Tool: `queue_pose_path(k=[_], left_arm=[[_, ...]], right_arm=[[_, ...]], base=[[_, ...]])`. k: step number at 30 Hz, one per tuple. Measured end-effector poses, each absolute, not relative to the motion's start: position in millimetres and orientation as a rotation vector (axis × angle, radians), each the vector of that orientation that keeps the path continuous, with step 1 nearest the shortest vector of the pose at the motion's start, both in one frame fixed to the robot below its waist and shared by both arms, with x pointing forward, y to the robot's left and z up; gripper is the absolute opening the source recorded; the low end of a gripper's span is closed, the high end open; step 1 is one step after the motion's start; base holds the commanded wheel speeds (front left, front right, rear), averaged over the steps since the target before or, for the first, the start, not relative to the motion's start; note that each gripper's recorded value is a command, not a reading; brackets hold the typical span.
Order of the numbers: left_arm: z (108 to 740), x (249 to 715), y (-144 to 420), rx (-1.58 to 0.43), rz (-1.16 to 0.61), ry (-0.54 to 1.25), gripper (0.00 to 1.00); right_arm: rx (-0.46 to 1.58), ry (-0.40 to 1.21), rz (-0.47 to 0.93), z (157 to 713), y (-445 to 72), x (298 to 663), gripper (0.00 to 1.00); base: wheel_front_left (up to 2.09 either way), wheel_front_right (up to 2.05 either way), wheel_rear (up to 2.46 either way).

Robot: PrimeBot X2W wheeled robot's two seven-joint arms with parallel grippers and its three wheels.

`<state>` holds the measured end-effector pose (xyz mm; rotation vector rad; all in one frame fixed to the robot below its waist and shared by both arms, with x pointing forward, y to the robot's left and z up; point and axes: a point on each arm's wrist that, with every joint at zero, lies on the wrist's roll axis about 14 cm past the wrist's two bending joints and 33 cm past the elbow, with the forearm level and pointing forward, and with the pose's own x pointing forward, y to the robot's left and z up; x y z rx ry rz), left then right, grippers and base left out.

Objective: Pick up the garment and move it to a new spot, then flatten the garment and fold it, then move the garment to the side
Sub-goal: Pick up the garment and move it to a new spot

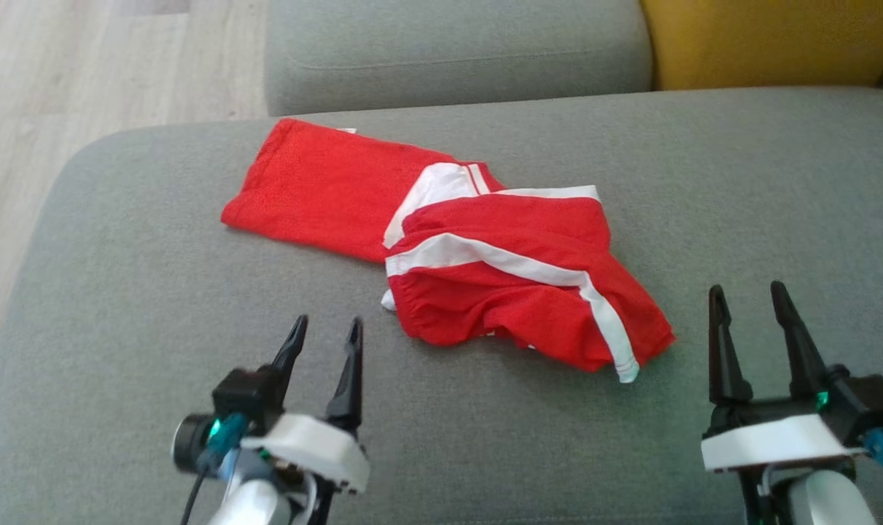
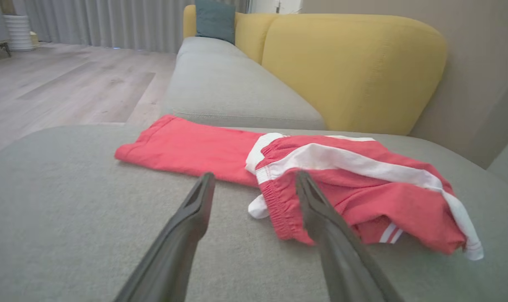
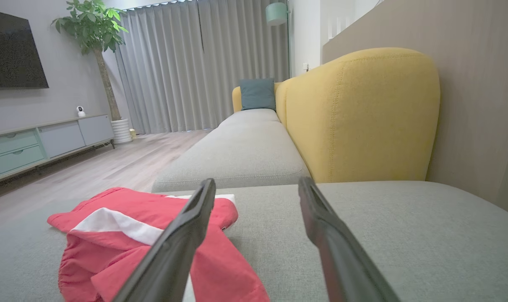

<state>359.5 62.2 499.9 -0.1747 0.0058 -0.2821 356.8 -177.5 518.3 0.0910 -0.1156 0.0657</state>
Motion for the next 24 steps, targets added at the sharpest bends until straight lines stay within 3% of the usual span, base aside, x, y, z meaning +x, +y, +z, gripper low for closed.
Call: queue_pose_path(k=[10, 24], left_arm=[[471.6, 368.1, 84.1, -0.112, -0.243, 0.073, 1.0], [433.0, 480.6, 78.5, 0.044, -0.276, 0.266, 1.0]], right_arm=[[0.096, -0.068, 0.075, 503.1, -173.2, 354.5, 1.0], [0.085, -0.019, 0.035, 486.0, -186.4, 380.0, 1.0]], base=[[0.0, 0.0, 0.0], [0.0, 0.0, 0.0]])
